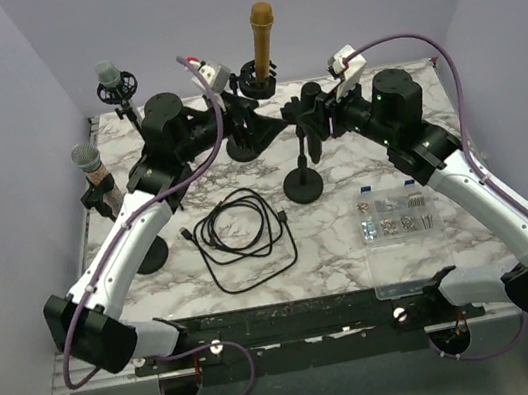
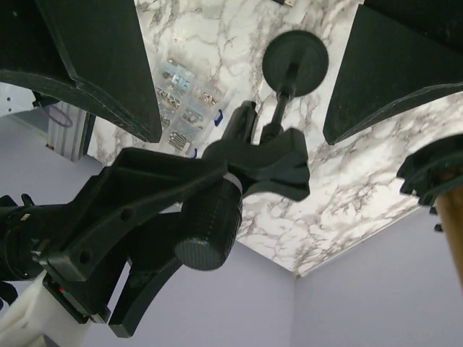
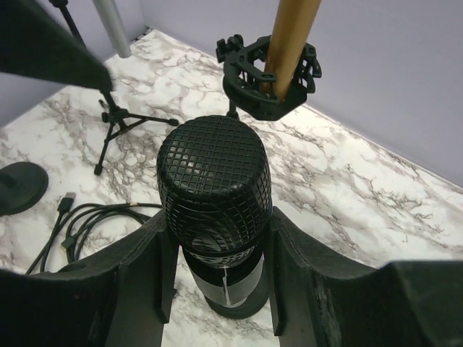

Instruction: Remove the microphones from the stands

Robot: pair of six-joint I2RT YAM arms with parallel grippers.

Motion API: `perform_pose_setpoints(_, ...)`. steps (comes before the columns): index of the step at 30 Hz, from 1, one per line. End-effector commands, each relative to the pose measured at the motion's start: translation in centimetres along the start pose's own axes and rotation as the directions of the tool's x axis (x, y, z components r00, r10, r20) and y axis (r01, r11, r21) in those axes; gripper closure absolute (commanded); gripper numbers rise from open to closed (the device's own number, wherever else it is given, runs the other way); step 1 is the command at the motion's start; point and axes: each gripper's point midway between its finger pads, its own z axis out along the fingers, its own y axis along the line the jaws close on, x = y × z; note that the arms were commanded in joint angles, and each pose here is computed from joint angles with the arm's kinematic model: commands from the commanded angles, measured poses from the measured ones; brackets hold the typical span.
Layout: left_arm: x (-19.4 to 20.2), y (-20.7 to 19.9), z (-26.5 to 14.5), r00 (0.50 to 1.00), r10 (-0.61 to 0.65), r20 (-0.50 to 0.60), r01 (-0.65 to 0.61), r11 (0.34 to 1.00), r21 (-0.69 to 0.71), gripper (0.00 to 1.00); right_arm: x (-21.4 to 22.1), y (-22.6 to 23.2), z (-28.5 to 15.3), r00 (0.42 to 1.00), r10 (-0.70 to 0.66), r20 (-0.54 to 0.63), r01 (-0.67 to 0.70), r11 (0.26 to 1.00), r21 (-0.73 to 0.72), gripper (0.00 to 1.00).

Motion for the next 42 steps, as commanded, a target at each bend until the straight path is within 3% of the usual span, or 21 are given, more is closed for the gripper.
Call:
perform_pose_setpoints(1,-1.0,-1.6,2.3,0.988,0.156,-0.010,-0.151,0.969,0.194,0.01,-2.2,2.2,-1.4,0.995,0.006,0.096,0.005,0.994,-0.111,0.99)
perform_pose_setpoints(11,2.9,-0.1,5.2,0.932,0.344,-0.114,-0.274,0.874,0.401,0.01,-1.2,2.7,-2.1,0.997,-0.025,0.077,0.036,0.989,-0.140,0.99)
perform_pose_setpoints(16,4.6,1.1,5.4,0.905,0.418,-0.079,-0.342,0.825,0.450,0.01,-1.1,2.9,-2.1,0.997,-0.040,0.072,0.051,0.987,-0.154,0.99)
perform_pose_setpoints(29,6.1,1.6,7.0,0.915,0.399,-0.052,-0.302,0.766,0.567,0.02,-0.4,3.2,-1.5,0.998,-0.051,0.043,0.058,0.982,-0.179,0.99)
perform_pose_setpoints(38,6.1,0.7,7.0,0.926,0.375,-0.041,-0.269,0.733,0.624,0.12,-0.5,3.3,-1.4,0.998,-0.052,0.040,0.059,0.981,-0.187,0.99)
perform_pose_setpoints(40,6.4,0.7,7.0,0.925,0.377,-0.050,-0.264,0.731,0.629,0.19,-0.6,3.3,-1.4,0.998,-0.052,0.043,0.060,0.980,-0.189,0.99)
perform_pose_setpoints(42,6.6,0.8,6.9,0.923,0.382,-0.047,-0.272,0.733,0.624,0.33,-0.5,3.4,-1.4,0.998,-0.053,0.044,0.061,0.980,-0.192,0.99)
